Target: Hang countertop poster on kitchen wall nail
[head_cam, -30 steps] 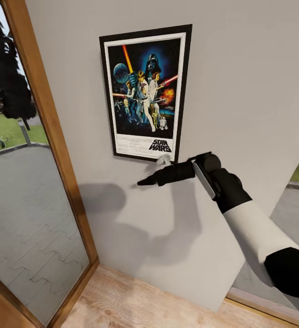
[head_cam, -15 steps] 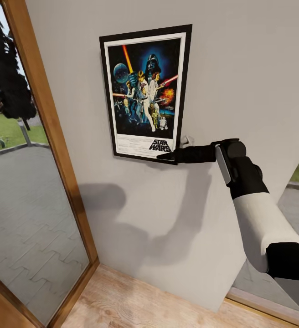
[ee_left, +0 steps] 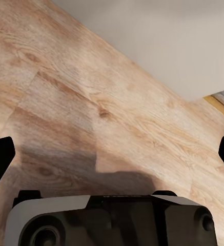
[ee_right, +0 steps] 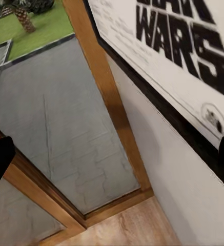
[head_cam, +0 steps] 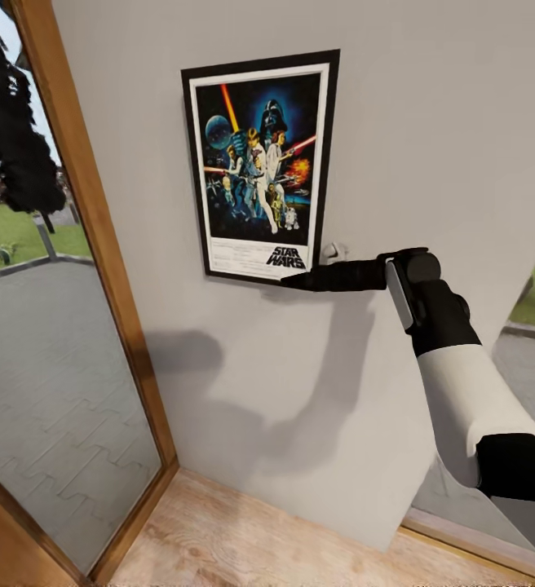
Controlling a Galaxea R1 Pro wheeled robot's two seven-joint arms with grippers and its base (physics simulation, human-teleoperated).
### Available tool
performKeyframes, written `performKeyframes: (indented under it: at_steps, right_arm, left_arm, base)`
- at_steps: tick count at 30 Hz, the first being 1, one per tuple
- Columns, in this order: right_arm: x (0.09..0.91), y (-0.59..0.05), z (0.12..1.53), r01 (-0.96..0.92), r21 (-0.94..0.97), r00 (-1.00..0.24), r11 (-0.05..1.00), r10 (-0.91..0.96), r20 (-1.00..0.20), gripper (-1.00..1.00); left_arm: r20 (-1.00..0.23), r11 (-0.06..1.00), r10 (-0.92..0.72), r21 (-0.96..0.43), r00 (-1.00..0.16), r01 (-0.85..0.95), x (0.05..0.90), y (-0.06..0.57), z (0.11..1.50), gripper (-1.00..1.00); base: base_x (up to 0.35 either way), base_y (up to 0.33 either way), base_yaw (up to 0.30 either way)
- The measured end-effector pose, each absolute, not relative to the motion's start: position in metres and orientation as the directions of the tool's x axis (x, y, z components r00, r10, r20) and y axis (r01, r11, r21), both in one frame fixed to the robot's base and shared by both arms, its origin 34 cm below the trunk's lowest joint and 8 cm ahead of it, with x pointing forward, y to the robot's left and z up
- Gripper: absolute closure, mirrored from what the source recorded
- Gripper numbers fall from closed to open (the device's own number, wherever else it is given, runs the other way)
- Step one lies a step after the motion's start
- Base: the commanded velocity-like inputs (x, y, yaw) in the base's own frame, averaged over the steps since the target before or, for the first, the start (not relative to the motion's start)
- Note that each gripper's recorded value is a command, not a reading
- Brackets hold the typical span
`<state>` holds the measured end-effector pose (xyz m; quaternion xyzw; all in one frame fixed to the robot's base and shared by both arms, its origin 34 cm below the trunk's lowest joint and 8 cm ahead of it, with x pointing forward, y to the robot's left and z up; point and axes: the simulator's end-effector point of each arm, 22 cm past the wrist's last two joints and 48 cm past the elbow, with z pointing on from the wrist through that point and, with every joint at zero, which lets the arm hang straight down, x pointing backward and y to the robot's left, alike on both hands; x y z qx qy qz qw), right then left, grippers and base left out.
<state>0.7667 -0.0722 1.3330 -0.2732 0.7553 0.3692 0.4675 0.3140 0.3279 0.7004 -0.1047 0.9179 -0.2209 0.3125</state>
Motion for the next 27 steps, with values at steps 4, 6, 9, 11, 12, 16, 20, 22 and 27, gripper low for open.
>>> performKeyframes:
  at_steps: [4, 6, 9, 11, 12, 16, 20, 22, 27]
  right_arm:
    - [0.767, -0.072, 1.333, -0.758, 0.303, -0.414, 0.578, -0.067, -0.908, -1.0]
    - [0.767, -0.072, 1.332, -0.758, 0.303, -0.414, 0.578, -0.068, -0.908, -1.0]
    - [0.767, -0.072, 1.332, -0.758, 0.304, -0.415, 0.577, -0.067, -0.907, -1.0]
    - [0.767, -0.072, 1.332, -0.758, 0.305, -0.416, 0.576, -0.067, -0.907, -1.0]
    - [0.767, -0.071, 1.332, -0.759, 0.306, -0.416, 0.574, -0.066, -0.907, -1.0]
    - [0.762, -0.07, 1.311, -0.753, 0.338, -0.447, 0.565, -0.062, -0.892, -1.0]
    - [0.745, -0.064, 1.274, -0.75, 0.413, -0.499, 0.516, -0.031, -0.866, -1.0]
    - [0.733, -0.06, 1.252, -0.762, 0.447, -0.506, 0.469, -0.001, -0.862, -1.0]
    - [0.68, -0.072, 1.137, -0.732, 0.549, -0.566, 0.403, 0.089, -0.82, -1.0]
  left_arm:
    - [-0.527, 0.881, -0.33, -0.471, -0.783, -0.054, 0.314, 0.328, 0.7, -1.0]
    - [-0.527, 0.881, -0.33, -0.471, -0.783, -0.054, 0.314, 0.328, 0.7, -1.0]
    - [-0.527, 0.88, -0.33, -0.471, -0.783, -0.055, 0.314, 0.328, 0.7, -1.0]
    - [-0.527, 0.88, -0.33, -0.471, -0.783, -0.055, 0.314, 0.328, 0.7, -1.0]
    - [-0.527, 0.88, -0.33, -0.471, -0.783, -0.055, 0.314, 0.328, 0.7, -1.0]
    - [-0.527, 0.881, -0.33, -0.471, -0.783, -0.055, 0.314, 0.328, 0.7, -1.0]
    - [-0.527, 0.881, -0.33, -0.47, -0.783, -0.054, 0.314, 0.329, 0.7, -1.0]
    - [-0.527, 0.881, -0.329, -0.471, -0.783, -0.053, 0.314, 0.329, 0.701, -1.0]
    - [-0.529, 0.88, -0.33, -0.473, -0.782, -0.052, 0.314, 0.33, 0.702, -1.0]
  base:
    - [-0.176, 0.0, 0.0]
    - [-0.267, 0.0, 0.0]
    - [-0.309, 0.0, 0.0]
    - [-0.323, 0.0, 0.0]
    - [-0.328, 0.0, 0.0]
    - [-0.333, 0.0, 0.0]
    - [-0.336, 0.0, 0.0]
    - [-0.337, 0.0, 0.0]
    - [-0.239, 0.0, 0.0]
